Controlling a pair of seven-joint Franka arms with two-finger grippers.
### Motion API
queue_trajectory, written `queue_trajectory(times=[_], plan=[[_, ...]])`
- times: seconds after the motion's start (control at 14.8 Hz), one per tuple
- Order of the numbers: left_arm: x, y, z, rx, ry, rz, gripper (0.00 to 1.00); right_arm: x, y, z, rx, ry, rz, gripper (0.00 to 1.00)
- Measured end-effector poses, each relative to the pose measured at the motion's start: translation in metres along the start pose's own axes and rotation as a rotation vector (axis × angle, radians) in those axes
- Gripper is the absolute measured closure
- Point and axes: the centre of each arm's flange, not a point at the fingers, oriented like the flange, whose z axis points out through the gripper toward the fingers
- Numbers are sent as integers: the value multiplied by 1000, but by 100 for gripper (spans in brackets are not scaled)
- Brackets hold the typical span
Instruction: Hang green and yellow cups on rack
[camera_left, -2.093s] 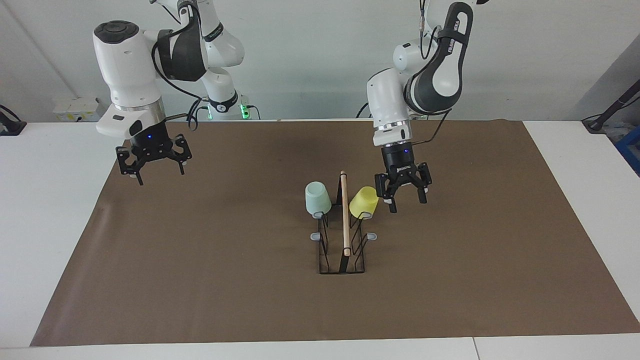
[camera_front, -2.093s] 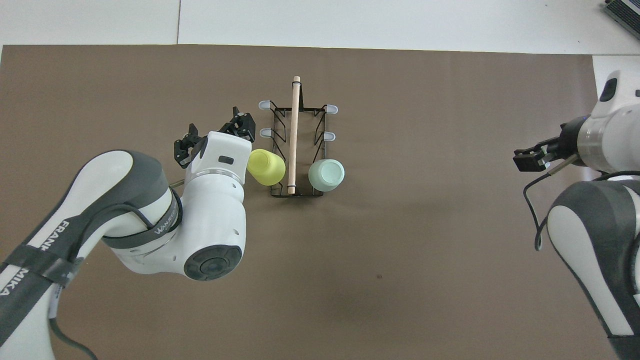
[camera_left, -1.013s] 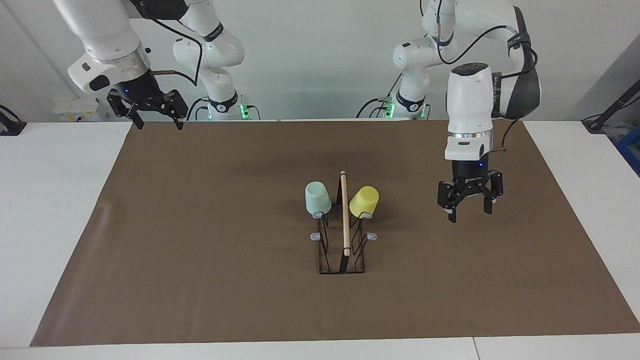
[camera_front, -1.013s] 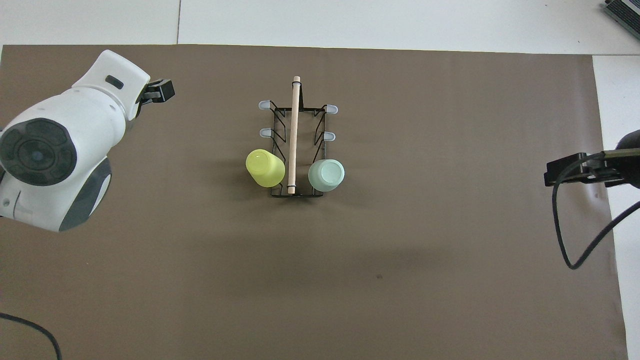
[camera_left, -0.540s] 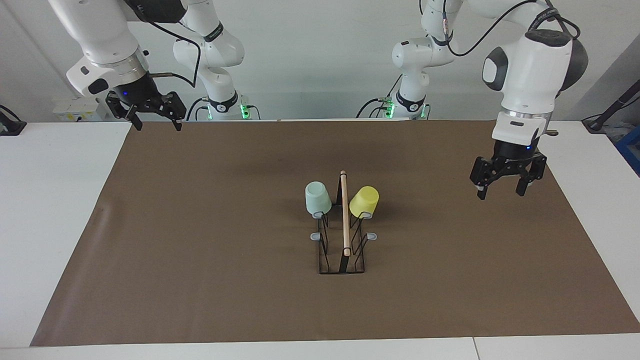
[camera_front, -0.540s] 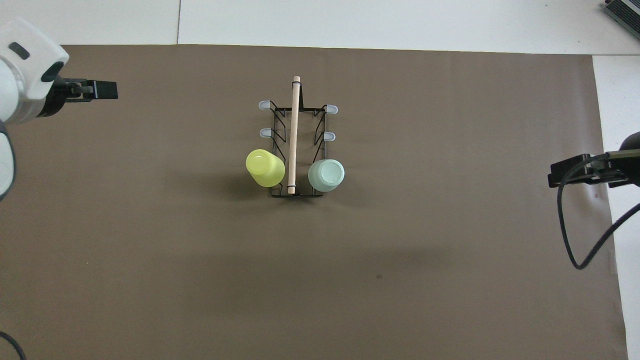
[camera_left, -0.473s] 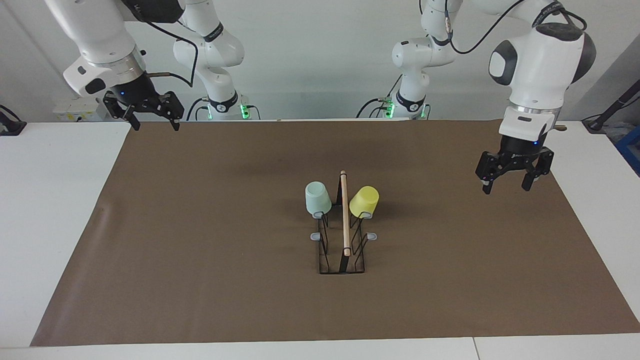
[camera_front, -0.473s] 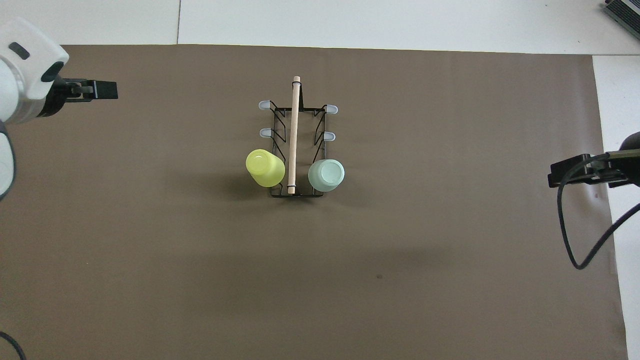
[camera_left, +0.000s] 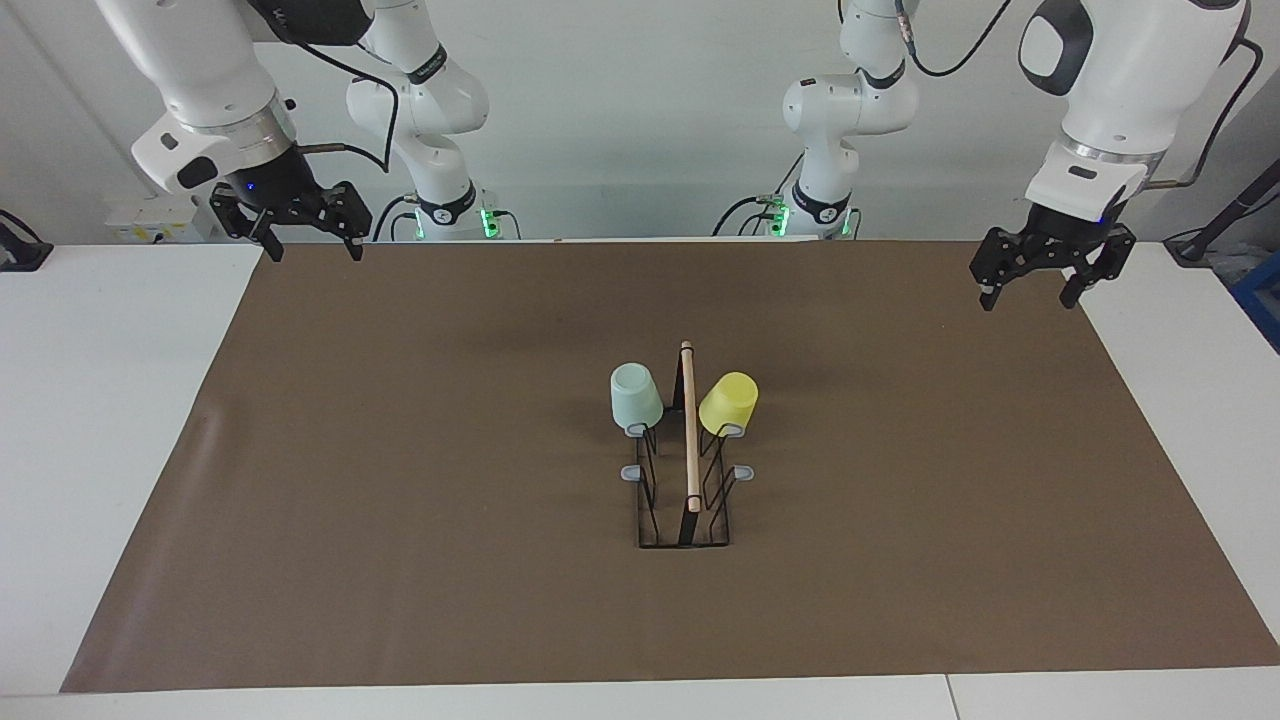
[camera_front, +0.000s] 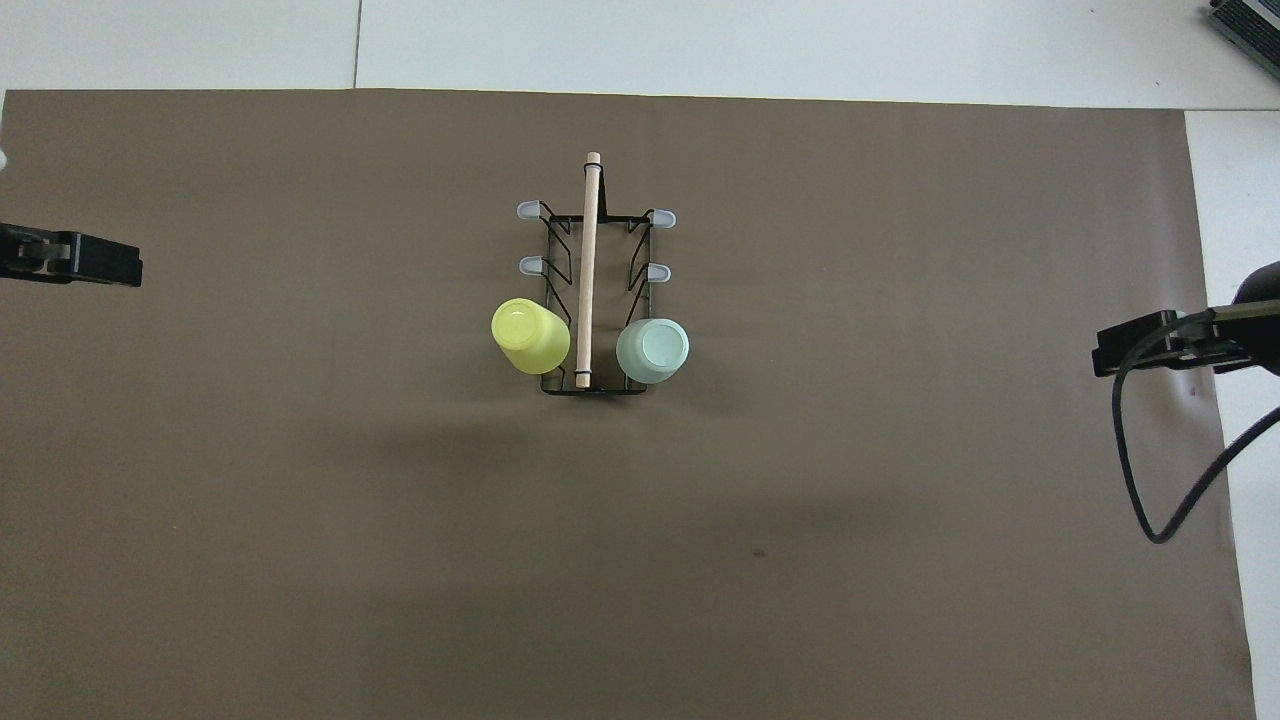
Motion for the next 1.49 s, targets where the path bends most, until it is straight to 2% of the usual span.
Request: queue_trajectory(times=[0.2,0.74,1.49], plan=[[-11,-9,-6,-46,-33,-19,0,0,1,3,0,-6,1,0],[-28,-1,-15,-93,-99,8,0,0,5,5,1,-10,10,0],[-29,12,-32,-77,-131,36,0,0,7,5,1,-11,14,0]])
